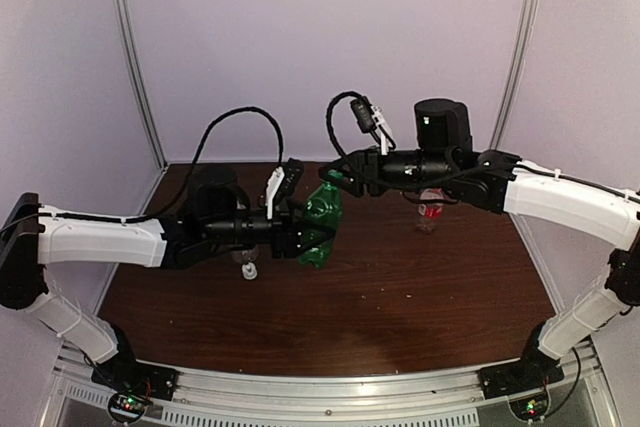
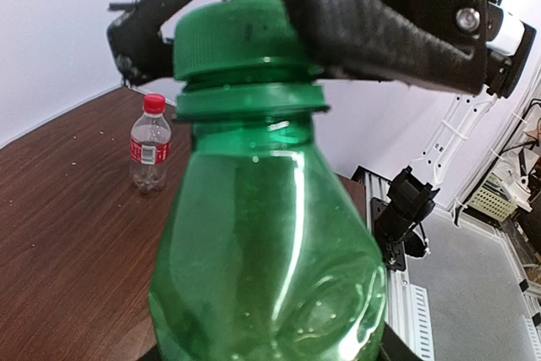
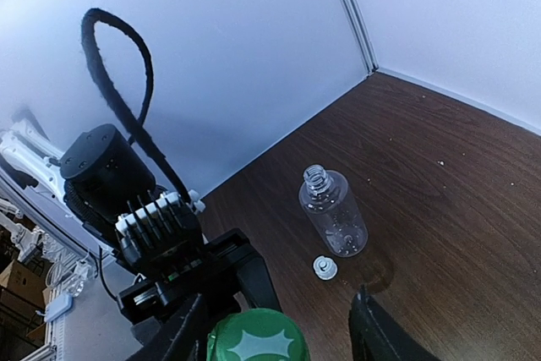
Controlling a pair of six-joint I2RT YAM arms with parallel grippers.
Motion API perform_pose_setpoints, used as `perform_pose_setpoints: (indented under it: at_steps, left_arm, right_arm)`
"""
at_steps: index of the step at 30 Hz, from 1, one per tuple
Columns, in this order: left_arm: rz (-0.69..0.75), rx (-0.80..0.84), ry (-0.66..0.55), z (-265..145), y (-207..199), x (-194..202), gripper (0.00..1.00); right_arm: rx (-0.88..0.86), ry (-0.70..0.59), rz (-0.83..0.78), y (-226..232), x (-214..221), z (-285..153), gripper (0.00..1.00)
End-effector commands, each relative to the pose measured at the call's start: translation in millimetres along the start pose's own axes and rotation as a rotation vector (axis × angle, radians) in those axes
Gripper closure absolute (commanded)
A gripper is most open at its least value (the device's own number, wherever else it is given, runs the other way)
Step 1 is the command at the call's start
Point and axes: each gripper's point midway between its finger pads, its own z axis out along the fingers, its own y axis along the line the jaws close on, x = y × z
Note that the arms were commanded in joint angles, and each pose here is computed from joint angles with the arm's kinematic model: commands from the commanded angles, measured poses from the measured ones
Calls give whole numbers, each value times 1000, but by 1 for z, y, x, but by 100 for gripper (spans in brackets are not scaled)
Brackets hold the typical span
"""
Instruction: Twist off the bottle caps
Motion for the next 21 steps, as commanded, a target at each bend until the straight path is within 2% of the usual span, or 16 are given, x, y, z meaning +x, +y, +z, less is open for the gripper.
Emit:
perform_pose_setpoints:
  at_steps: [1, 16, 21]
  left_arm:
    - [56, -2, -72, -6, -8, -27, 69]
    - [63, -16, -67, -7, -6, -23, 69]
    - [76, 1, -75, -9, -10, -24, 69]
  right_arm:
    - [21, 6, 9, -5, 6, 4, 47]
    - [-11, -21, -27, 2, 2, 2, 92]
    - [-96, -45, -96, 16, -3, -2, 98]
